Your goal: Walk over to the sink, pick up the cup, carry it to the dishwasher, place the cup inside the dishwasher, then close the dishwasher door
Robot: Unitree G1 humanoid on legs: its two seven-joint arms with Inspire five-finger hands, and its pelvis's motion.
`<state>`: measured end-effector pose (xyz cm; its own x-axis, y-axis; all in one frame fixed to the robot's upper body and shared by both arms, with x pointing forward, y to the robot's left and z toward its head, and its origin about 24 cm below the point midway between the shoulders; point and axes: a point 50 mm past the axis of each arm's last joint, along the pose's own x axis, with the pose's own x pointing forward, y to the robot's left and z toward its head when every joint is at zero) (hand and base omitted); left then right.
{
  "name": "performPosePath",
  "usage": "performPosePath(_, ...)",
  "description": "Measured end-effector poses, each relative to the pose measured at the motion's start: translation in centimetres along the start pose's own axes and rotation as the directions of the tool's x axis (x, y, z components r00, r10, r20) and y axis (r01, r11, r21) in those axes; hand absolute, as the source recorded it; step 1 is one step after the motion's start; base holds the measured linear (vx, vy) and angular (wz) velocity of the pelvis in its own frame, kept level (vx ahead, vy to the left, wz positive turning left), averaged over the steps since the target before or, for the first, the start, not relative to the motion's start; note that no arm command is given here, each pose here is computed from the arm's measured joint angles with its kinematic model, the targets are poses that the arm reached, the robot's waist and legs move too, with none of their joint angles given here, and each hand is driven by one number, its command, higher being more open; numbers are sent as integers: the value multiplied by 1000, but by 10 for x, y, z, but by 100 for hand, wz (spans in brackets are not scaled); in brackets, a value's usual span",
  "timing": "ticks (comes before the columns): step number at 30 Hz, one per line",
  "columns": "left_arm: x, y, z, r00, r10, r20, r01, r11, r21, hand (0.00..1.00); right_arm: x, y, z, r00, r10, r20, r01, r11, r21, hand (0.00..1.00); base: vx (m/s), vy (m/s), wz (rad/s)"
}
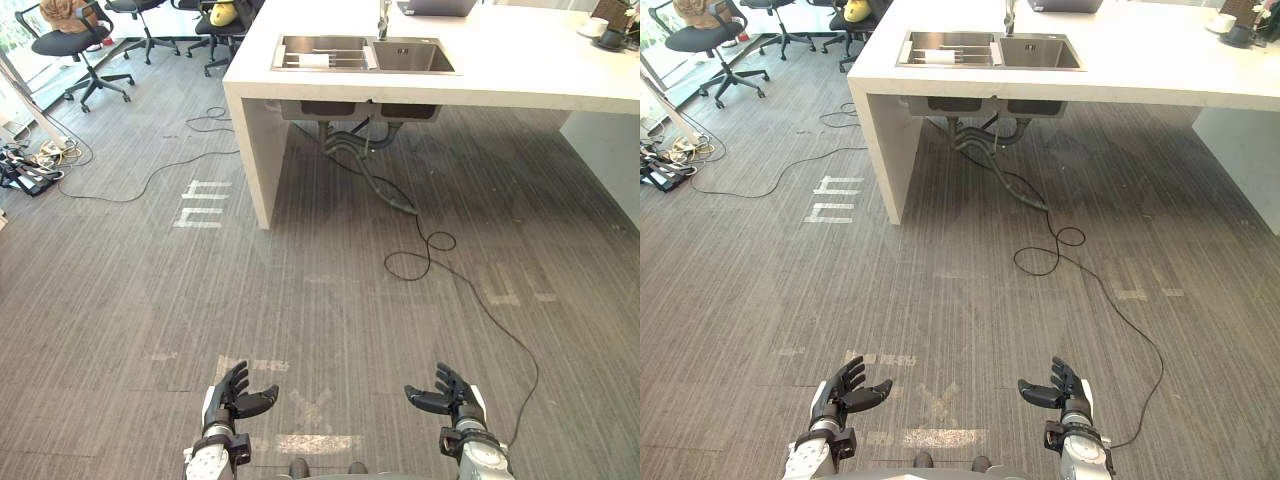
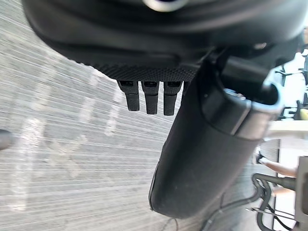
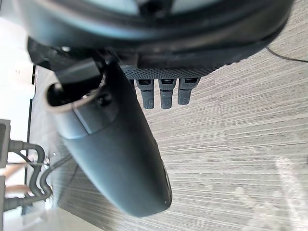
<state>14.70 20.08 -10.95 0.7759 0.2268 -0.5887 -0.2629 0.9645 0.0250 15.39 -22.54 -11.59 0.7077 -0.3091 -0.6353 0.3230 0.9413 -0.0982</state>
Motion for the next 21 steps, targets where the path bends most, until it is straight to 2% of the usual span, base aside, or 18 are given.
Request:
performPosePath(6, 2, -5, 22, 996, -14, 92, 18, 999, -45, 90, 4, 3, 20, 998, -4, 70, 3, 1000, 14, 90, 118, 6, -21)
performPosePath(11, 5, -8, 29, 993, -37, 113, 40, 999, -17, 90, 5, 3, 19, 998, -4, 65, 3, 1000, 11, 90, 230, 22, 2)
performPosePath(15, 11, -16, 41, 988, -52, 145, 57, 998, -27, 90, 10, -5, 29, 996, -11, 85, 13, 1000, -21, 90, 435, -50, 28)
performPosePath(19, 12, -12, 37, 992, -23, 124, 29, 998, -51, 90, 10, -11, 27, 997, -22, 71, 24, 999, -39, 90, 475, -113, 11)
performPosePath(21, 15, -19, 44, 989, -37, 143, 46, 997, -61, 90, 11, -10, 30, 997, -18, 81, 21, 999, -38, 90, 530, -169, 11)
